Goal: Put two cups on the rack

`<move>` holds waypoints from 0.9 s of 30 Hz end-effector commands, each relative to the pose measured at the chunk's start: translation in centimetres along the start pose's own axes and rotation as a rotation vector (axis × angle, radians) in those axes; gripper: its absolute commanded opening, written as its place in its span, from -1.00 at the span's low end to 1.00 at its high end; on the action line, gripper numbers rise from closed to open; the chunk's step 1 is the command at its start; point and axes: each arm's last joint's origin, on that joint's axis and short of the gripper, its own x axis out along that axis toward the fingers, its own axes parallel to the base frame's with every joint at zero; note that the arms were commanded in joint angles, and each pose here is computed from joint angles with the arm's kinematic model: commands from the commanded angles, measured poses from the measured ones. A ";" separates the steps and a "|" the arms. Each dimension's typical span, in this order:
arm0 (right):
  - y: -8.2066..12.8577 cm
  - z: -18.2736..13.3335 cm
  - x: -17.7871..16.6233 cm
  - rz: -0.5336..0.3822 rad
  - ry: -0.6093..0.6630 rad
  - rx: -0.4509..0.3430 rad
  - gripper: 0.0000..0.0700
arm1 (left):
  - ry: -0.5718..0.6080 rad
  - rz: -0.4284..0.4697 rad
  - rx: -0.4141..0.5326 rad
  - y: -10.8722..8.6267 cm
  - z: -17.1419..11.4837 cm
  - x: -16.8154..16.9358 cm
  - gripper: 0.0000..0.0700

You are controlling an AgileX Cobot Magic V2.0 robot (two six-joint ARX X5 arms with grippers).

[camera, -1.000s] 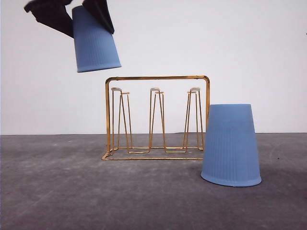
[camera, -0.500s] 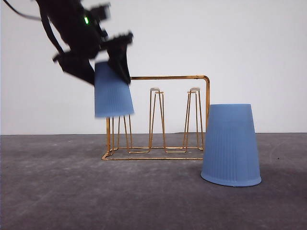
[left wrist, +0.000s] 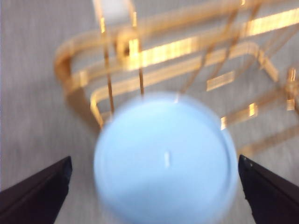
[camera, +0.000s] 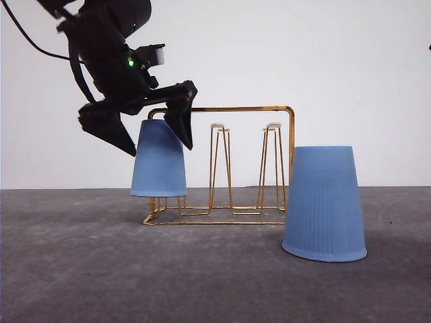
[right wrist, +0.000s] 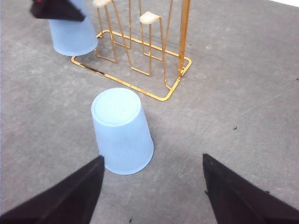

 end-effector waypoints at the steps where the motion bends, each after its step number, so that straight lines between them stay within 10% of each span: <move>1: 0.1 0.3 -0.1 0.001 -0.015 -0.011 0.22 | 0.039 -0.021 0.005 -0.3 1.1 -1.9 0.59; 5: 0.1 0.3 -0.1 0.001 -0.015 -0.011 0.22 | 0.180 -0.075 0.050 -0.5 1.7 -5.0 -0.02; 14: 0.2 0.4 -0.1 0.050 -0.018 0.018 0.22 | 0.230 -0.172 -0.034 0.2 -0.8 -9.2 -0.04; 27: 0.3 0.7 2.5 0.159 0.067 0.060 0.23 | 0.047 -0.137 -0.315 2.6 -14.5 -13.8 0.01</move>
